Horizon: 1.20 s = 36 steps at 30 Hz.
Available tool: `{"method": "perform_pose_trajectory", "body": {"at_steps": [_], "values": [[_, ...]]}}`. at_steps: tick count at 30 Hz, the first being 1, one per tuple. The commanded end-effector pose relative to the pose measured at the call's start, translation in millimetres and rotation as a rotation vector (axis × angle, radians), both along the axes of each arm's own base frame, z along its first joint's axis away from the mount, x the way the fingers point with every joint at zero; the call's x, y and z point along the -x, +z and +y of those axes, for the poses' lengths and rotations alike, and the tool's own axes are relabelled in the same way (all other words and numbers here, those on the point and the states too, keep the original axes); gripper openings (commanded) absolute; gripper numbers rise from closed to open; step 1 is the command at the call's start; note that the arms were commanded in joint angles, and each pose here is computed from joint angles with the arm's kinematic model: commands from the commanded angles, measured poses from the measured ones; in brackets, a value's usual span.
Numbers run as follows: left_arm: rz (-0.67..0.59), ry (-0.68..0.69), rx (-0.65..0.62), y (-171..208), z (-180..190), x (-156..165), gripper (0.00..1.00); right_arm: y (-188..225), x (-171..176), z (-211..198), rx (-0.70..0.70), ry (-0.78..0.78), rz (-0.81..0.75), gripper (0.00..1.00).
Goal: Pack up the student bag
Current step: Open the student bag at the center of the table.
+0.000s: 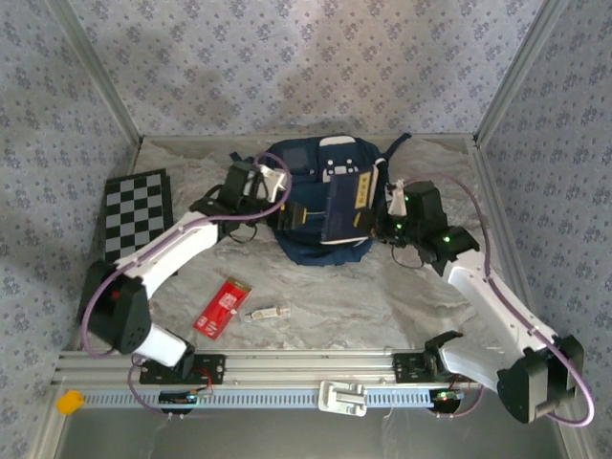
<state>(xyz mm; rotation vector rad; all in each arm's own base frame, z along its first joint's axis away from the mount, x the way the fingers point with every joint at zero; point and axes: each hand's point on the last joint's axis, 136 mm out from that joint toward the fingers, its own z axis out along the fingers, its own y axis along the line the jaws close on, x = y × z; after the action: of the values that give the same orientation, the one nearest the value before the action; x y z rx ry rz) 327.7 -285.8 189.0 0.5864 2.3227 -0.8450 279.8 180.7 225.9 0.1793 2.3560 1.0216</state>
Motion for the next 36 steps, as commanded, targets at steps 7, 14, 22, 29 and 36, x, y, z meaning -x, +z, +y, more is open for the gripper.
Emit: {"method": "perform_pose_trajectory", "body": {"at_steps": [7,14,22,29,36], "values": [[-0.202,-0.277,-0.291,-31,-47,-6,0.71,-29,40,-68,0.168,-0.186,0.098,0.00],[-0.314,-0.348,-0.490,-63,-79,-22,0.72,-27,50,-88,0.169,-0.259,0.106,0.00],[-0.382,-0.328,-0.618,-83,-89,-46,0.68,-31,48,-87,0.127,-0.254,0.112,0.00],[-0.420,-0.298,-0.639,-82,-90,-58,0.42,-30,47,-88,0.118,-0.252,0.112,0.00],[-0.411,-0.306,-0.636,-74,-94,-60,0.19,-26,48,-87,0.106,-0.241,0.110,0.00]]}}
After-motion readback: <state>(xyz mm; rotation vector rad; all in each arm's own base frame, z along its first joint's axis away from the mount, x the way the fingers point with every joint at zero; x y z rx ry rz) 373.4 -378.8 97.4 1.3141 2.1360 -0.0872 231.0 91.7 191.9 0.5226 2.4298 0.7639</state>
